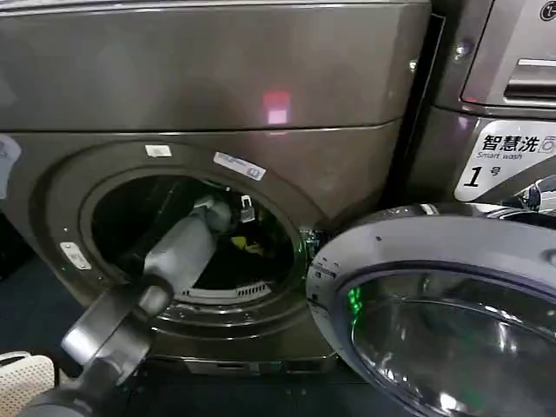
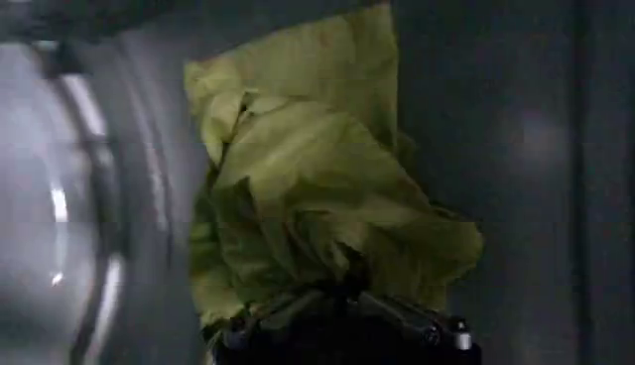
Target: Grasp the clothes from the dryer.
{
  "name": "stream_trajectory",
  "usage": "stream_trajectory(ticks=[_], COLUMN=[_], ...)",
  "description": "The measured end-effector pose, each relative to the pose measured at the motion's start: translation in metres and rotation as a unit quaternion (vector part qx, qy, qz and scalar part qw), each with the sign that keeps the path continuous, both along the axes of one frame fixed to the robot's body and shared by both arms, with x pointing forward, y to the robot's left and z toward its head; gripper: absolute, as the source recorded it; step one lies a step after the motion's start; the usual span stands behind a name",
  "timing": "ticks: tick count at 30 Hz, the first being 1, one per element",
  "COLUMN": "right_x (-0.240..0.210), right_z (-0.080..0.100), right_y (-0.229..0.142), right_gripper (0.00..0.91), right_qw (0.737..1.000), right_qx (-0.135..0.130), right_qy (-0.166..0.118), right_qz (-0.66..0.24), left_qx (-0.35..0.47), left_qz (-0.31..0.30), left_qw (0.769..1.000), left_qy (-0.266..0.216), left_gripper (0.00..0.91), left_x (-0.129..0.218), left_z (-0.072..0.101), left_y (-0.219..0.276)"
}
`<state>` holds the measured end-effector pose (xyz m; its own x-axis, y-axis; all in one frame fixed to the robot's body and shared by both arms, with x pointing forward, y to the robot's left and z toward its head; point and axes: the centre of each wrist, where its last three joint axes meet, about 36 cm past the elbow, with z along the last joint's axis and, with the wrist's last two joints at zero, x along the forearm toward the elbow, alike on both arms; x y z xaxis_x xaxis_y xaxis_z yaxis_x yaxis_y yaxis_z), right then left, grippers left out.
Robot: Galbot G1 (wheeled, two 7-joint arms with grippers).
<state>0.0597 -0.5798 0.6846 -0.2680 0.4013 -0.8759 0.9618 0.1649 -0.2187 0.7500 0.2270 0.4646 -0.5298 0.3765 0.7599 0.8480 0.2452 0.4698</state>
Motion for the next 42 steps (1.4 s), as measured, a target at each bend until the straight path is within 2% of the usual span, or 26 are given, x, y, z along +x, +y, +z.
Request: stream_trajectory(ticks=[5, 8, 15, 21, 26, 31, 42], right_x=[0.003, 0.002, 0.001, 0.001, 0.001, 0.001, 0.002], right_z=[-0.001, -0.002, -0.003, -0.005, -0.005, -0.006, -0.007], right_y=[0.001, 0.001, 0.001, 0.001, 0.002, 0.002, 0.001], right_gripper=[0.907, 0.907, 0.907, 0.907, 0.907, 0.907, 0.907], right_qw=[1.000, 1.000, 1.000, 1.000, 1.000, 1.000, 1.000], right_qx=[0.001, 0.001, 0.003, 0.006, 0.006, 0.006, 0.007], right_qy=[0.000, 0.001, -0.004, -0.006, -0.007, -0.009, -0.014], right_qz=[0.004, 0.003, 0.001, 0.000, 0.000, -0.001, 0.000], left_qx=[-0.089, -0.149, -0.280, -0.341, -0.367, -0.381, -0.393], left_qz=[0.083, 0.140, 0.281, 0.373, 0.411, 0.431, 0.447], left_qw=[0.991, 0.975, 0.904, 0.839, 0.804, 0.784, 0.767], left_qy=[-0.049, -0.086, -0.159, -0.202, -0.223, -0.232, -0.239], left_gripper=[0.000, 0.000, 0.000, 0.000, 0.000, 0.000, 0.000], left_x=[-0.003, -0.005, -0.009, -0.015, -0.018, -0.020, -0.022], left_z=[-0.001, -0.002, 0.003, 0.009, 0.016, 0.019, 0.023], left_y=[-0.002, -0.006, -0.021, -0.030, -0.034, -0.038, -0.041])
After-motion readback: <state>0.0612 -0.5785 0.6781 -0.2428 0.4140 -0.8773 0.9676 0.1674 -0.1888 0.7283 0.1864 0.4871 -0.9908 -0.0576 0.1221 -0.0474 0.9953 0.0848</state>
